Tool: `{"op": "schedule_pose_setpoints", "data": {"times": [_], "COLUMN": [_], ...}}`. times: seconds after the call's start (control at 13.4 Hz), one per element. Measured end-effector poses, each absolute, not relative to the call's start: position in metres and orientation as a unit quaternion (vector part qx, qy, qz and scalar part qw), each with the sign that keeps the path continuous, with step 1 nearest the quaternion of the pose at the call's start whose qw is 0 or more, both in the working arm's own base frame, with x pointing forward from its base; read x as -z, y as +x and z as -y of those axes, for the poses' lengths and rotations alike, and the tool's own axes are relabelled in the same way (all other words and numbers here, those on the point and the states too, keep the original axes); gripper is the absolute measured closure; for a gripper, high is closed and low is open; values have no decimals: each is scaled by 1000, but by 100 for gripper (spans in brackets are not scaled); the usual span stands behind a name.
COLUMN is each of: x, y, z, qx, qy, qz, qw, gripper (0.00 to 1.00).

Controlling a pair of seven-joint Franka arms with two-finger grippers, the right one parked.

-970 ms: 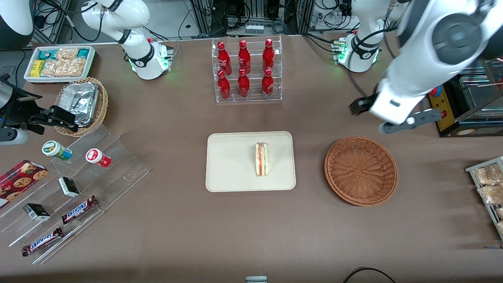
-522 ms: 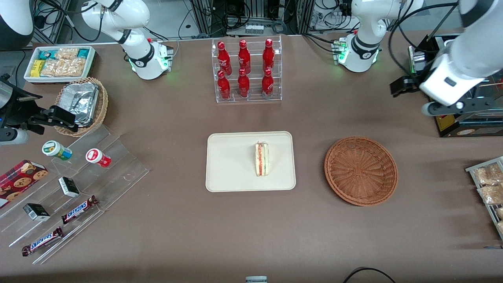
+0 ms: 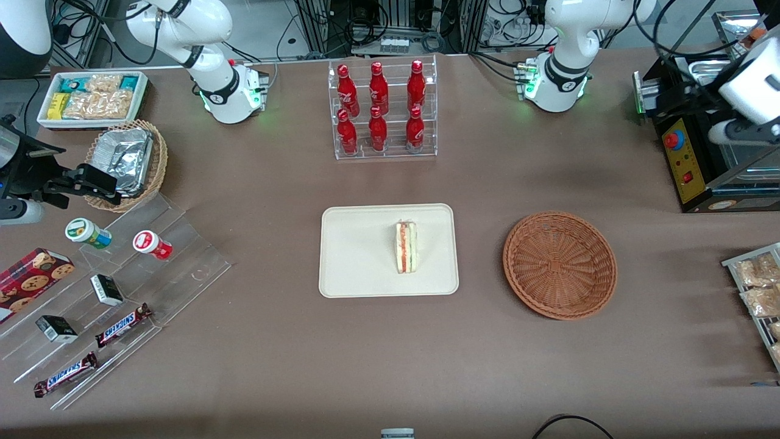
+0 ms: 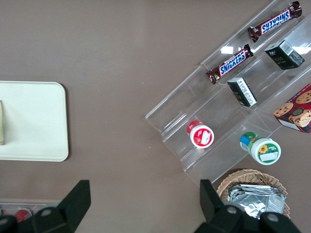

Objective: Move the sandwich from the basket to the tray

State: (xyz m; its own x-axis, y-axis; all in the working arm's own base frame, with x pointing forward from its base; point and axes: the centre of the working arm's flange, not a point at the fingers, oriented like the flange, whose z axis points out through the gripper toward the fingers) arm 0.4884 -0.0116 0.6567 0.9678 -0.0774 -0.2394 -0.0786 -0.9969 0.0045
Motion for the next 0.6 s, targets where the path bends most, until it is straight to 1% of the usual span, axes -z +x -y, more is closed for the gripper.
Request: {"op": "schedule_pose_setpoints", "data": {"times": [0.15, 0.3, 0.6], "x": [-659, -656, -651], "y": [486, 488, 495], "z": [-5, -18, -15], "qx": [-110, -107, -99], "qy": [-993, -994, -995], "qz": [-30, -19, -19], "qw": [7, 11, 13], "gripper": [0, 0, 0]}}
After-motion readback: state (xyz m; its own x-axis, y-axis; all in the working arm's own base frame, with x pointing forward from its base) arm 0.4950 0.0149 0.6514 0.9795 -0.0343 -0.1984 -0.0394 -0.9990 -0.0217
